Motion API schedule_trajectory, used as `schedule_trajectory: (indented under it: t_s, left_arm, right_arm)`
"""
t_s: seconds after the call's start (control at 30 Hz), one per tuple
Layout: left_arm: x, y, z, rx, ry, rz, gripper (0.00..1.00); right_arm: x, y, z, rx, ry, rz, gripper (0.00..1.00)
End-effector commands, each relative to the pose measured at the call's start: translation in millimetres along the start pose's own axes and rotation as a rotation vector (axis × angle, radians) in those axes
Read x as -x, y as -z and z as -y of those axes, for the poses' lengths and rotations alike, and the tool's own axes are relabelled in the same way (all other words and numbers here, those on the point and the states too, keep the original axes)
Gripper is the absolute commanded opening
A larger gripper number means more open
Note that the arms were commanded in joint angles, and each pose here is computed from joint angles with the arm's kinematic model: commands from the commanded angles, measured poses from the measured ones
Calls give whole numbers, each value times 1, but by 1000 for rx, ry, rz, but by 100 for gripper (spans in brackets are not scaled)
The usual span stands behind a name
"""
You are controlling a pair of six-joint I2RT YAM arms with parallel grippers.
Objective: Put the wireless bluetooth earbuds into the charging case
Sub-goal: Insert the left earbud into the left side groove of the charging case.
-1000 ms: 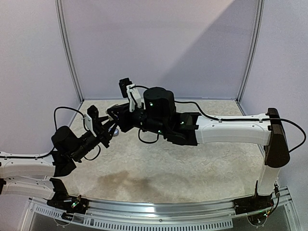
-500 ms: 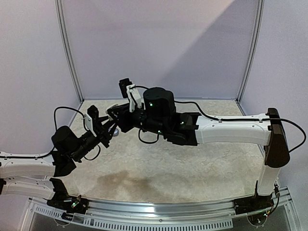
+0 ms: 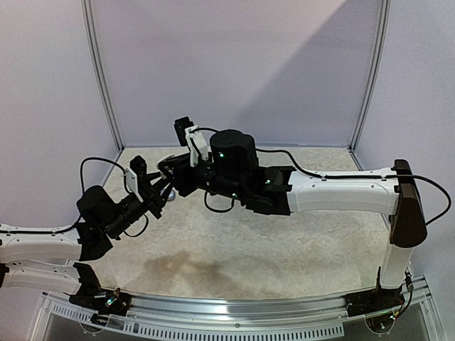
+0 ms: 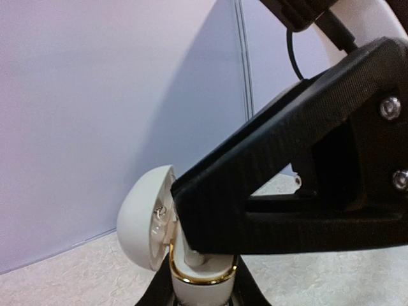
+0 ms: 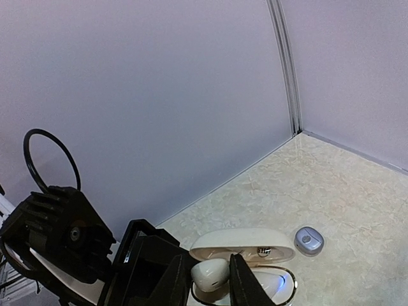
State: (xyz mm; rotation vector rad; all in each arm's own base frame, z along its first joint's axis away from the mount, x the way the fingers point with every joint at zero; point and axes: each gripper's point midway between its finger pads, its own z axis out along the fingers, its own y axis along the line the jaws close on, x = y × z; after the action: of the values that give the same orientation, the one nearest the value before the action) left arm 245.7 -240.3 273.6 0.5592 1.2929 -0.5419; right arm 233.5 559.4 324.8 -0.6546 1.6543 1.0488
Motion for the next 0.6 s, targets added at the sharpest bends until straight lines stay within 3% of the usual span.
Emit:
schedule_trajectory:
  t_s: [0.0,0.57]
  left_arm:
    - [25,-1,-2,-5,15,81,0]
    - [24,-1,0,-18,53,80,0]
  right_arm:
    - [-25,-7,9,-43,21,-67,24]
    - [-24,-6,14,-76,50,-73,32]
